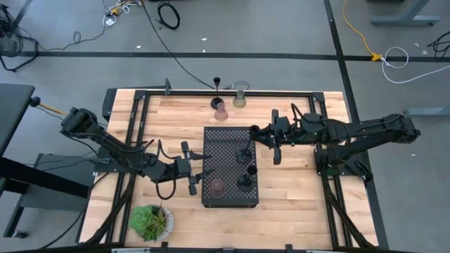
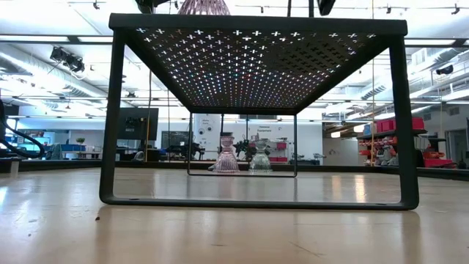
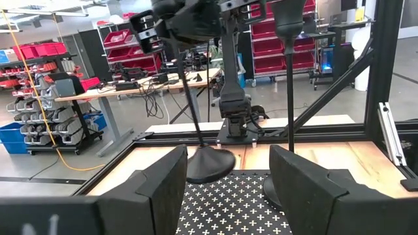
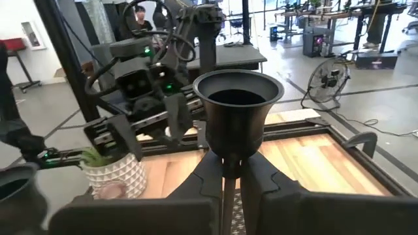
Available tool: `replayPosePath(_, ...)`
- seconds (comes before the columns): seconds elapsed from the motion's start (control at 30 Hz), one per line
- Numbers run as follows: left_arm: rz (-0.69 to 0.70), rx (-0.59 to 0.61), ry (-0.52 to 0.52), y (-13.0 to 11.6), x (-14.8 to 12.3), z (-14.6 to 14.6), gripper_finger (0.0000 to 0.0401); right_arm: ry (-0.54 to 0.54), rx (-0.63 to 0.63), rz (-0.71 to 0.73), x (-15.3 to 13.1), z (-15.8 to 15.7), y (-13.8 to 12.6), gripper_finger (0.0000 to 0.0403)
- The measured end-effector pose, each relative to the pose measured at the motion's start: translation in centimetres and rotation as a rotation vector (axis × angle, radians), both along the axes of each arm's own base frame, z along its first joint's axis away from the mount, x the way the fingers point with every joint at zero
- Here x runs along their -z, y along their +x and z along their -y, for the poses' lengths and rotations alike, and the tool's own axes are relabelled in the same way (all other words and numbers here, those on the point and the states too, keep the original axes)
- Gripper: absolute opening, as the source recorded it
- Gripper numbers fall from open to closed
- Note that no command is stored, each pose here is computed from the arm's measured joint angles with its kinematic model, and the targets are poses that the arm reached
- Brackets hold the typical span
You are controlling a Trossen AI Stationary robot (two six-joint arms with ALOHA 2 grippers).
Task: Pick & Place candle stick holders
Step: Put the right black candle holder on the shelf aligned with the other black candle holder
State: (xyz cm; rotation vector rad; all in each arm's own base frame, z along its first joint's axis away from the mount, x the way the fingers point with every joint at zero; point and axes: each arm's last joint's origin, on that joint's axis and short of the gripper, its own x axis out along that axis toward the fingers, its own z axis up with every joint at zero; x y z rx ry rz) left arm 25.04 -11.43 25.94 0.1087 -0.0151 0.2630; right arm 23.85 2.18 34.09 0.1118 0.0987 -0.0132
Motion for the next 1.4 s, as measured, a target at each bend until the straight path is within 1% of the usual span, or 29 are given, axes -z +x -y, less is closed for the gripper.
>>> replayPosePath(0.13, 0.000, 0.000, 0.000, 0.0, 0.0, 0.0, 0.0220, -0.024, 0.020, -0.036, 0.4, -1.1, -0.1, 0.0015)
replayPosePath(0.27, 0.000, 0.000, 0.000, 0.0, 0.0, 0.0, 0.0220, -0.033, 0.037, -0.036, 0.5, -2.1, -0.2, 0.0015)
replayPosePath(0.4, 0.000, 0.000, 0.000, 0.0, 0.0, 0.0, 0.0220, -0.045, 0.056, -0.047, 1.0, -3.1, 0.3, 0.0015)
replayPosePath(0.5, 0.000, 0.000, 0.000, 0.0, 0.0, 0.0, 0.0220, -0.079, 0.073, -0.071, 1.6, -3.6, 0.8, 0.0015)
replayPosePath(0.67, 0.000, 0.000, 0.000, 0.0, 0.0, 0.0, 0.0220, -0.081, 0.075, -0.071, 1.8, -3.7, 1.2, 0.0015)
replayPosePath(1.0, 0.000, 0.000, 0.000, 0.0, 0.0, 0.0, 0.0220, -0.072, 0.064, -0.072, 1.9, -3.8, 1.2, 0.0015)
replayPosePath(1.4, -0.002, 0.000, 0.003, 0.0, 0.0, 0.0, 0.0220, -0.084, 0.056, -0.096, 2.4, -4.1, 1.6, 0.0015)
